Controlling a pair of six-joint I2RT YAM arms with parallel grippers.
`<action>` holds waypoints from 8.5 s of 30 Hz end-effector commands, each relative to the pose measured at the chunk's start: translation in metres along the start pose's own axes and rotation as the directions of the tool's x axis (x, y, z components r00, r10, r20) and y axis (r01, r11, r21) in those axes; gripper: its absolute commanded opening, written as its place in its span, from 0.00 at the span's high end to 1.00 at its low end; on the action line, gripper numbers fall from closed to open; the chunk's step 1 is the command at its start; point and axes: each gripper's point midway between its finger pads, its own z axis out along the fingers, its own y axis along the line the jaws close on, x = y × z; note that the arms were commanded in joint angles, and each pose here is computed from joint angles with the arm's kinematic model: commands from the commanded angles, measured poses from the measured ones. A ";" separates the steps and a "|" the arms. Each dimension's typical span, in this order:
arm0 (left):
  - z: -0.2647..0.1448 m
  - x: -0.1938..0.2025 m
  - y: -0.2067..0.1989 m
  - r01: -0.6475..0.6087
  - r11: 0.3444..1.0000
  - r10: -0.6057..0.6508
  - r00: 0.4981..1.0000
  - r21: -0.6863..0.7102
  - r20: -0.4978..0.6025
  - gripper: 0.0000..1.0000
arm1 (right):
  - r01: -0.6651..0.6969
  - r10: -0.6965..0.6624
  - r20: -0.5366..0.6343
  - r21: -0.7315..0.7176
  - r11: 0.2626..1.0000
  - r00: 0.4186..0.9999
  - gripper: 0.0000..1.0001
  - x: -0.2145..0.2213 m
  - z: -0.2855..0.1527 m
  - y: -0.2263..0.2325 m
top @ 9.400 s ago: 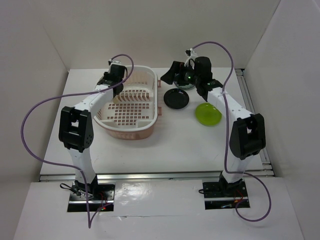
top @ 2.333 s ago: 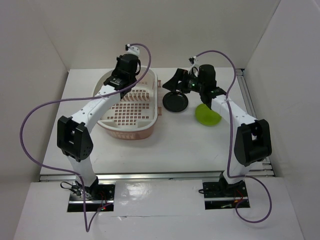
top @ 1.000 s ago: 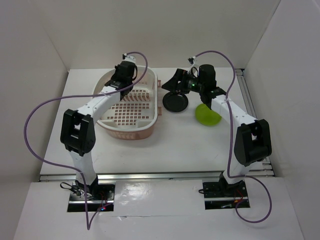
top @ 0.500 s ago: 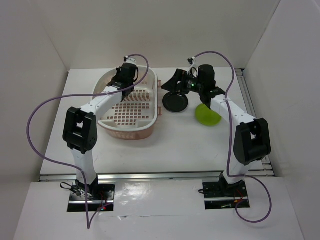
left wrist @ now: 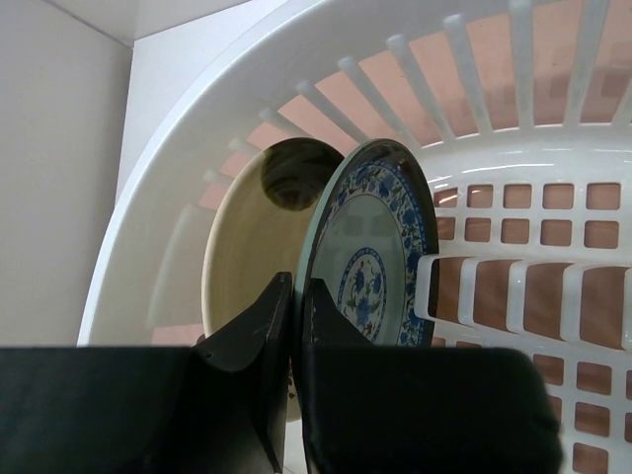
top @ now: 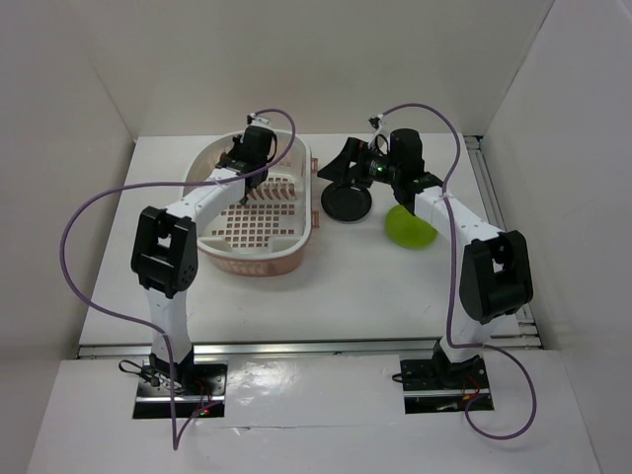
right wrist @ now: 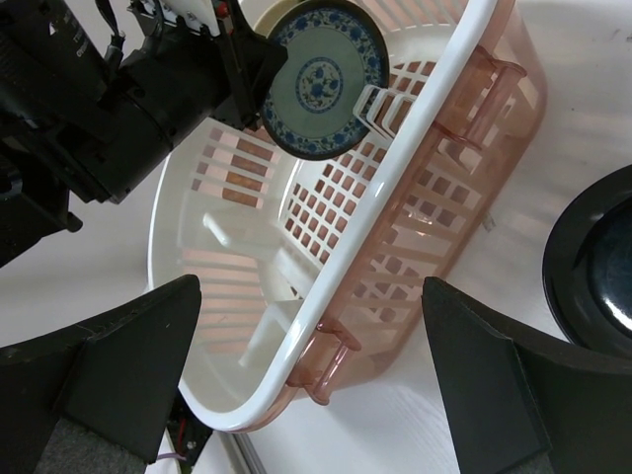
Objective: Load the plates into the dish rack
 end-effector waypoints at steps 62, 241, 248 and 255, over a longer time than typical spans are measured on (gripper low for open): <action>-0.285 -0.118 0.029 0.174 0.602 -0.474 0.863 0.779 0.174 0.00 | -0.034 0.110 -0.204 0.342 0.939 0.973 0.36 0.040 0.014 -0.256; -0.038 -0.018 -0.064 0.238 0.970 -0.230 0.964 0.043 -0.132 0.52 | 0.075 -0.086 0.127 0.085 0.994 0.988 0.00 -0.097 -0.037 -0.027; -0.052 -0.044 -0.048 0.285 0.957 -0.280 0.956 0.055 -0.082 0.37 | 0.069 -0.080 0.121 0.087 0.994 0.989 0.00 -0.095 -0.035 -0.031; -0.076 -0.075 -0.029 0.327 0.939 -0.326 0.945 0.103 -0.024 0.19 | 0.078 -0.103 0.121 0.194 0.978 0.987 0.00 -0.097 -0.036 -0.052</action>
